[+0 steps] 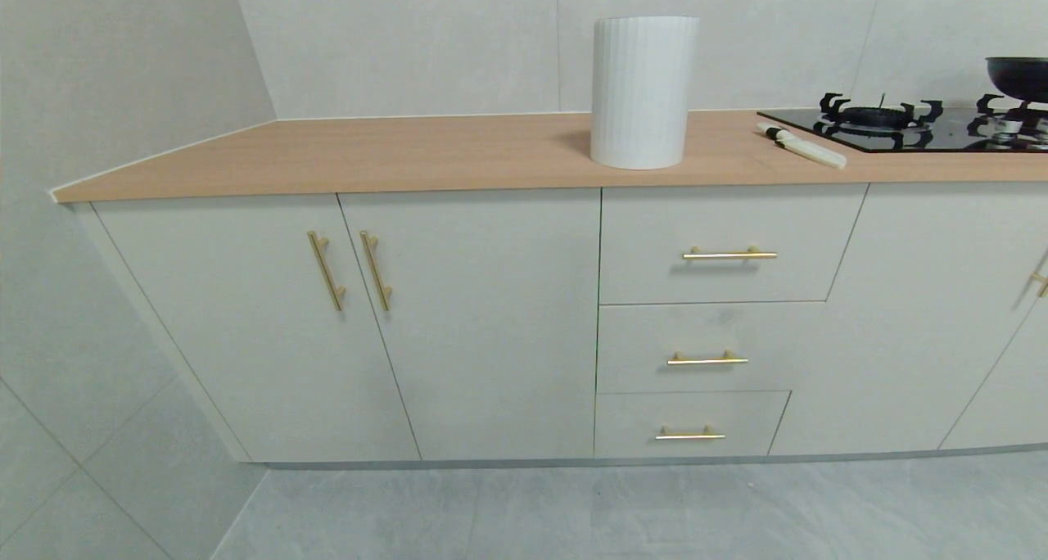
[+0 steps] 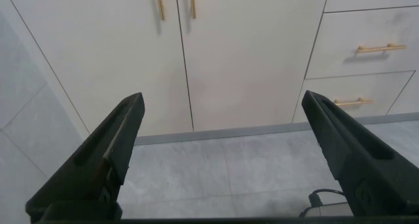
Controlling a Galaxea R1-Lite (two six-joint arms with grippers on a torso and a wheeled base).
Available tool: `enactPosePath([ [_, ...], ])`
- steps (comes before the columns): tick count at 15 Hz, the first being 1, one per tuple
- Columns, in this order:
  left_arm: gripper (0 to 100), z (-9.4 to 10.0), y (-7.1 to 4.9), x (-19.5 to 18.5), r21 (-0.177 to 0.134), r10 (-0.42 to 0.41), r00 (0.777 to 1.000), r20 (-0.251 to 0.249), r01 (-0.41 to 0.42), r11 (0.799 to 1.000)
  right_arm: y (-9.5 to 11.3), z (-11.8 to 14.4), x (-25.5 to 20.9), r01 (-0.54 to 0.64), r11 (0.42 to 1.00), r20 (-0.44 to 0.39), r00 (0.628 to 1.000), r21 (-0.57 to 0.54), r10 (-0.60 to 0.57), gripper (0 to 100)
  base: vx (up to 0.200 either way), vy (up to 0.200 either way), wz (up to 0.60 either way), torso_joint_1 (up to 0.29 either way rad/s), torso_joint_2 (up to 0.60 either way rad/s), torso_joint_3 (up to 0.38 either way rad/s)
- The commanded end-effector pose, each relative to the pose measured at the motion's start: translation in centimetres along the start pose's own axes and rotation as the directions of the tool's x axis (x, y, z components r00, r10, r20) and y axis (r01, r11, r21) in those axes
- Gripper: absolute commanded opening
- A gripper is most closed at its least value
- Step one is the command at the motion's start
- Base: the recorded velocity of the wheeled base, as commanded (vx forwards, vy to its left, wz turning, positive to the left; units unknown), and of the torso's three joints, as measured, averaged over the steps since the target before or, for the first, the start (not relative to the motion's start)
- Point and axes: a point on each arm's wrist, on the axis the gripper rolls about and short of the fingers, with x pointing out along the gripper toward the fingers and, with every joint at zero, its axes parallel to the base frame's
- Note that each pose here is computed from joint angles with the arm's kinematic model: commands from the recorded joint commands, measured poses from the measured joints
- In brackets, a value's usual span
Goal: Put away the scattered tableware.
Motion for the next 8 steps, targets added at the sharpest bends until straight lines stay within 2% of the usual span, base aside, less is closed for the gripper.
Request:
enactPosePath([
  [1, 100, 0.0, 0.0, 0.0, 0.0, -0.001, 1.0, 0.0, 0.001, 1.0, 0.01, -0.01, 0.03, -0.003, 1.0, -0.005, 1.0, 0.0, 0.003, 100, 0.2, 0.0, 0.0, 0.002, 0.0, 0.002],
  [8, 100, 0.0, 0.0, 0.0, -0.002, 0.001, 1.0, 0.0, -0.001, 1.0, 0.01, -0.01, 0.03, -0.003, 1.0, -0.005, 1.0, 0.001, 0.003, 100, 0.2, 0.0, 0.0, 0.004, 0.0, 0.003],
])
